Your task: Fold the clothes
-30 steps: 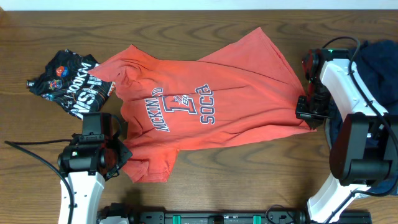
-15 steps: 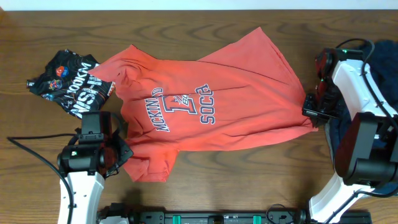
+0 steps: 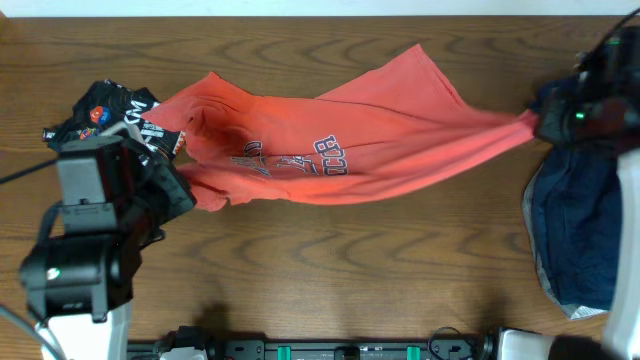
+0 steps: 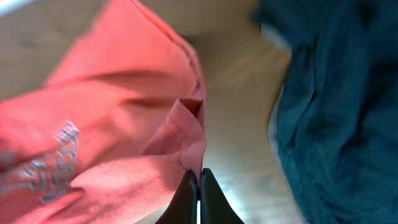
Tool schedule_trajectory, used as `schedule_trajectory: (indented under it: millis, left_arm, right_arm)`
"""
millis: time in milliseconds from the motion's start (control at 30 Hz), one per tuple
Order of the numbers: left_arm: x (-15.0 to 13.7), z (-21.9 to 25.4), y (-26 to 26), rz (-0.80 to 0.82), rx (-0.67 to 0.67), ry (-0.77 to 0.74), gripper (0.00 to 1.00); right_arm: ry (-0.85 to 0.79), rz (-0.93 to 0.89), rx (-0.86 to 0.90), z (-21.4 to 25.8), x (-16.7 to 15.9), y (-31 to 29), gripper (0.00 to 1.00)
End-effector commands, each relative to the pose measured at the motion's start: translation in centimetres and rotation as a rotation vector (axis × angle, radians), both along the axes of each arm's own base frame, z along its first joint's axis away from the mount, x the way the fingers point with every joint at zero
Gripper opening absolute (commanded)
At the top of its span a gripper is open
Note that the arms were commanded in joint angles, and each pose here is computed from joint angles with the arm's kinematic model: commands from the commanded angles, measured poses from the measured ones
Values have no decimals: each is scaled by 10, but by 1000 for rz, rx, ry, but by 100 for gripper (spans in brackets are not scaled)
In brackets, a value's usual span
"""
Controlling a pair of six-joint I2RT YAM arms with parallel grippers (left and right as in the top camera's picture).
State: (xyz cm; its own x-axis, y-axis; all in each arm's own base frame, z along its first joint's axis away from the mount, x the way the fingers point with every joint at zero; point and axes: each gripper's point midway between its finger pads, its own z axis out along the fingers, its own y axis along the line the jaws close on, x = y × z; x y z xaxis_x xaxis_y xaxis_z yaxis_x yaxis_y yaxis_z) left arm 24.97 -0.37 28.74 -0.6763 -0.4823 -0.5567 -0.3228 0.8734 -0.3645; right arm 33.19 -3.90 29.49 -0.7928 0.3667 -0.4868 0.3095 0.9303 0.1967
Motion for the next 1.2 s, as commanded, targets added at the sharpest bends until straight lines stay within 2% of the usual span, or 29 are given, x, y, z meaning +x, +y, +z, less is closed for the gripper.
schedule_trajectory:
  millis: [0, 200, 367, 533, 667, 900, 1033, 1167]
  left_arm:
    - [-2, 43, -1, -35, 27, -109, 6]
    - [-16, 126, -1, -40, 61, -319, 6]
    - [-31, 176, -2, -37, 72, -460, 6]
    - [-36, 193, -2, -36, 77, -514, 6]
    - [-26, 186, -2, -37, 75, -482, 6]
    - [30, 152, 2, -50, 74, -337, 6]
    - [81, 130, 5, -59, 78, -281, 6]
    - [146, 116, 9, -58, 80, -305, 6]
  right_arm:
    - [-124, 13, -26, 41, -12, 0, 1]
    - [-344, -123, -93, 115, -43, -24, 1]
    - [-482, -179, -145, 160, -64, -34, 1]
    - [-539, -197, -173, 179, -69, -38, 1]
    - [-512, -190, -162, 171, -57, -40, 1]
    - [-362, -83, -122, 125, -3, -36, 1]
    - [-286, -54, -100, 92, 40, -36, 1]
    - [-339, -22, -102, 78, 100, -33, 1]
